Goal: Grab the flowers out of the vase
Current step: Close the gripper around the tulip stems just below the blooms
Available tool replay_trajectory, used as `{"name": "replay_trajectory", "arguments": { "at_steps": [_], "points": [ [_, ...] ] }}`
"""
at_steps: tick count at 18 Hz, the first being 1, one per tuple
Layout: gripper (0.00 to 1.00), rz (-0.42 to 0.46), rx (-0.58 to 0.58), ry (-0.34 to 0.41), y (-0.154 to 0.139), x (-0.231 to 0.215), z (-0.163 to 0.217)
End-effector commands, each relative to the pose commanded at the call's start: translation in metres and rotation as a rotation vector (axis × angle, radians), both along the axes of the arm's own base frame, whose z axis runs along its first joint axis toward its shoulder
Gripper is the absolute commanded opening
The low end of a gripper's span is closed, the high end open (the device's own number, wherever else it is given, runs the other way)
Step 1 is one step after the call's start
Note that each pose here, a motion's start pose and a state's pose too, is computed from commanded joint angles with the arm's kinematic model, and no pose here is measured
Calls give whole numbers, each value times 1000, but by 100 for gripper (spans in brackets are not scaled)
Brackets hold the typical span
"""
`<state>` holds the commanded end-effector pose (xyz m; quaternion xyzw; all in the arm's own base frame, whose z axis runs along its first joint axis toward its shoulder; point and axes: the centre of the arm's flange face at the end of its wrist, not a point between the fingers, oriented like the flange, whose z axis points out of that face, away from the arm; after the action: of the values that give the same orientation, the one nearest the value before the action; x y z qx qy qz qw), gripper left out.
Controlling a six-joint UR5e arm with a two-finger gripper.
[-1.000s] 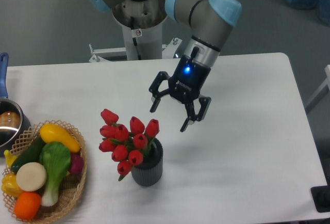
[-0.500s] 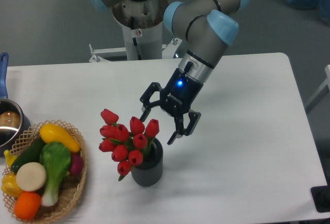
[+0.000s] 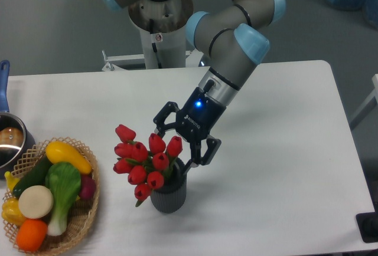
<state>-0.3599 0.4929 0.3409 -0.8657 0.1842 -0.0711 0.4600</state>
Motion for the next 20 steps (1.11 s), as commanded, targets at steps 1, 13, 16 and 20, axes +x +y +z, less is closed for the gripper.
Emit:
{"name": "replay_trajectory", "arguments": {
  "at_steps": [1,13,16,20],
  "points": [
    [100,-6,6,-6,1,1,-2],
    [57,-13,18,-8,4,-1,-1],
    [34,-13,18,-8,4,-1,-1],
    [34,-6,23,-6,1,-4,2]
  ]
}}
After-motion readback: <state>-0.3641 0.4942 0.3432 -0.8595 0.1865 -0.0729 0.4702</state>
